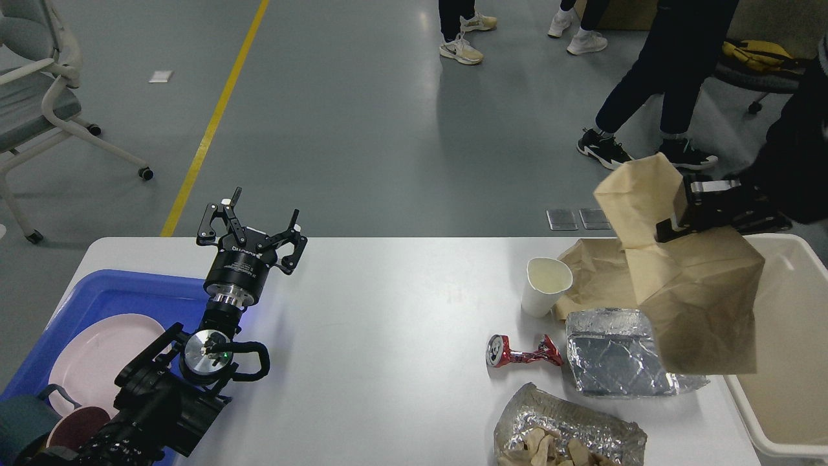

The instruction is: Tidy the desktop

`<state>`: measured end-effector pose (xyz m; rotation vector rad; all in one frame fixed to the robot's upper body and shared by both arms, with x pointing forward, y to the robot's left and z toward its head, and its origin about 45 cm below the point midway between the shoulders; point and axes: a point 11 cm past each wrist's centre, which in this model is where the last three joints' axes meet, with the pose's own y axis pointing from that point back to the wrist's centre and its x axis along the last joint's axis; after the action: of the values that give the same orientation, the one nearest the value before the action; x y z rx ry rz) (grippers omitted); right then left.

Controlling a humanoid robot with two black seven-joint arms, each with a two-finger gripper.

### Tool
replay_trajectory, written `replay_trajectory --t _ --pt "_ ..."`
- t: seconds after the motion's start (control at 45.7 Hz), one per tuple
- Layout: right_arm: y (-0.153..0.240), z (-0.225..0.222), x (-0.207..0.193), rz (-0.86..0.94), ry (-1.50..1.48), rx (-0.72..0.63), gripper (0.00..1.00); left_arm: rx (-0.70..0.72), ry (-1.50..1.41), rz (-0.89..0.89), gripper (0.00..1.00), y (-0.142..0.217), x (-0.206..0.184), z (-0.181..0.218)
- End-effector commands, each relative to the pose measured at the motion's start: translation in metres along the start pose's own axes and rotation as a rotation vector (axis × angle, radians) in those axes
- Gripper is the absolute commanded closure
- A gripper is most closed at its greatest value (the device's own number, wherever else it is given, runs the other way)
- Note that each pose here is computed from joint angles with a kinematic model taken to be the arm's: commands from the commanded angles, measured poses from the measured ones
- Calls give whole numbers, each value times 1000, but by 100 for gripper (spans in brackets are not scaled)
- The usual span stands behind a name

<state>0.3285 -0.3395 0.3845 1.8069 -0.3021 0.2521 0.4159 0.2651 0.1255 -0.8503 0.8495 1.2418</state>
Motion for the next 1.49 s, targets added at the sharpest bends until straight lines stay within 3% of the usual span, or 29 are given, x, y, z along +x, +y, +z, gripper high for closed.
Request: replay_trajectory --t 0.0,0.307,0.504,0.526,0.548,0.569,0.701,1.051,1.314,1.467 --pt "-52 86 -7 80 -2 -177 100 0 0 0 3 0 0 0" --pt "-157 245 -55 274 -31 -444 100 0 0 0 3 0 0 0" --pt "-190 296 -89 419 0 -513 100 0 0 0 3 0 0 0" --pt "-193 298 -94 423 8 -515 79 0 0 0 3 0 0 0" --pt "-197 300 -101 418 11 -516 32 0 0 0 3 0 0 0" --pt "-200 301 -107 415 10 -513 0 0 0 0 3 0 0 0" --pt "-215 297 -124 422 -45 -483 0 0 0 0 3 0 0 0" --pt "-215 291 -112 463 -69 -462 0 0 0 0 3 0 0 0" --pt "-140 273 3 589 -68 -445 0 0 0 0 3 0 0 0" --pt "-90 225 80 625 -46 -356 0 0 0 0 3 0 0 0"
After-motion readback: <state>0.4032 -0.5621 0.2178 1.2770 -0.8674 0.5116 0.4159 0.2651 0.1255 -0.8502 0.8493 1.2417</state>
